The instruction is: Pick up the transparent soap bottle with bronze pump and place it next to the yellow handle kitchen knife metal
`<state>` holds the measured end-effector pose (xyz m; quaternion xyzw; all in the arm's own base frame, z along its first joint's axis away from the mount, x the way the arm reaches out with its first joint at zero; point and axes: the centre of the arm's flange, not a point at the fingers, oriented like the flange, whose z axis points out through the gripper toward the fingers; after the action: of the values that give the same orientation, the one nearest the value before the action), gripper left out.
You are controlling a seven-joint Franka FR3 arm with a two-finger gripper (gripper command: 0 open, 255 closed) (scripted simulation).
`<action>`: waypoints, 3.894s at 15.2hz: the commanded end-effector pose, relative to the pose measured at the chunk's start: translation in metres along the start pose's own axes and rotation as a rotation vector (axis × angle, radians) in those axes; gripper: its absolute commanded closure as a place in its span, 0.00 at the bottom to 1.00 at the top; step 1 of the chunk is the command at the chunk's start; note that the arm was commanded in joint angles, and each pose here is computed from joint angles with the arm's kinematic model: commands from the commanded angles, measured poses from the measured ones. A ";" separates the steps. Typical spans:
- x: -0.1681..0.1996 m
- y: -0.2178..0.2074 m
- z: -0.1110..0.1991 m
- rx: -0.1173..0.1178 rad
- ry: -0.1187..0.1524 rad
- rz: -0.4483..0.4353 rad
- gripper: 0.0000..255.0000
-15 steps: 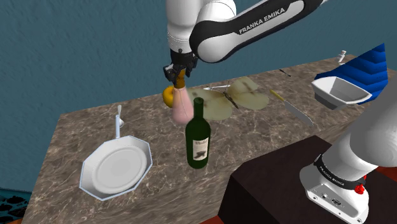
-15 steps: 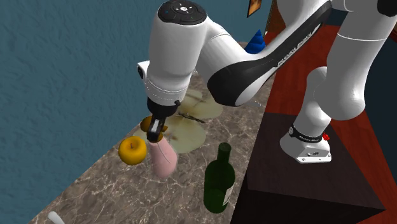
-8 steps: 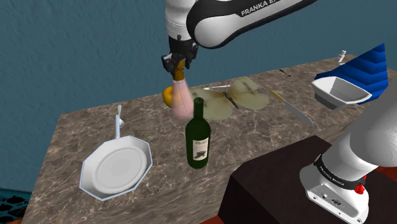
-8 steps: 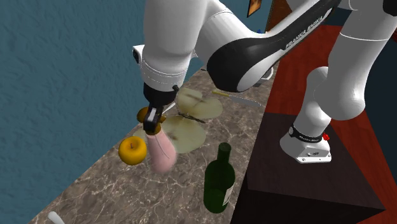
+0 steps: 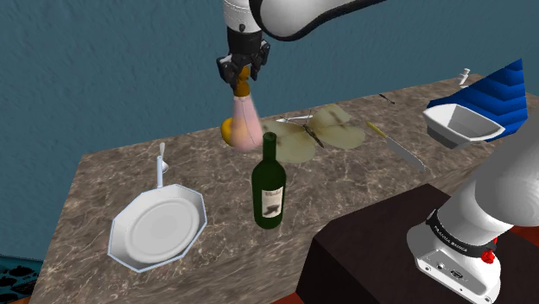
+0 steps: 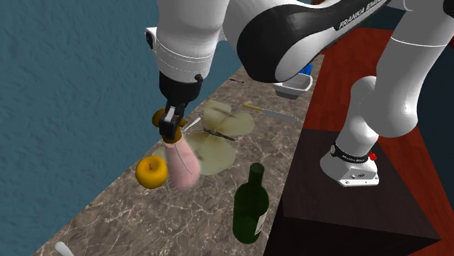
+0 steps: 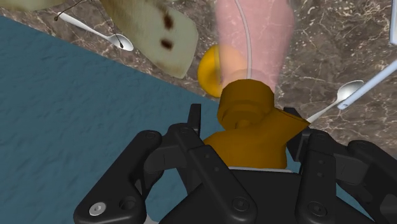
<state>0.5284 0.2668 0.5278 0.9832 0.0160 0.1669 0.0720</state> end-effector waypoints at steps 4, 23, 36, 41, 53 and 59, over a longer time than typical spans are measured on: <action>0.009 0.004 -0.025 0.000 0.000 0.000 1.00; 0.042 0.019 -0.119 0.000 0.000 0.000 1.00; 0.064 0.029 -0.183 0.000 0.000 0.000 1.00; 0.073 0.033 -0.208 0.000 0.000 0.000 1.00; 0.063 0.100 -0.237 0.000 0.000 0.000 1.00; 0.038 0.175 -0.234 0.000 0.000 0.000 1.00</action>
<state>0.4936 0.1401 0.7847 0.9832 0.0158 0.1666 0.0729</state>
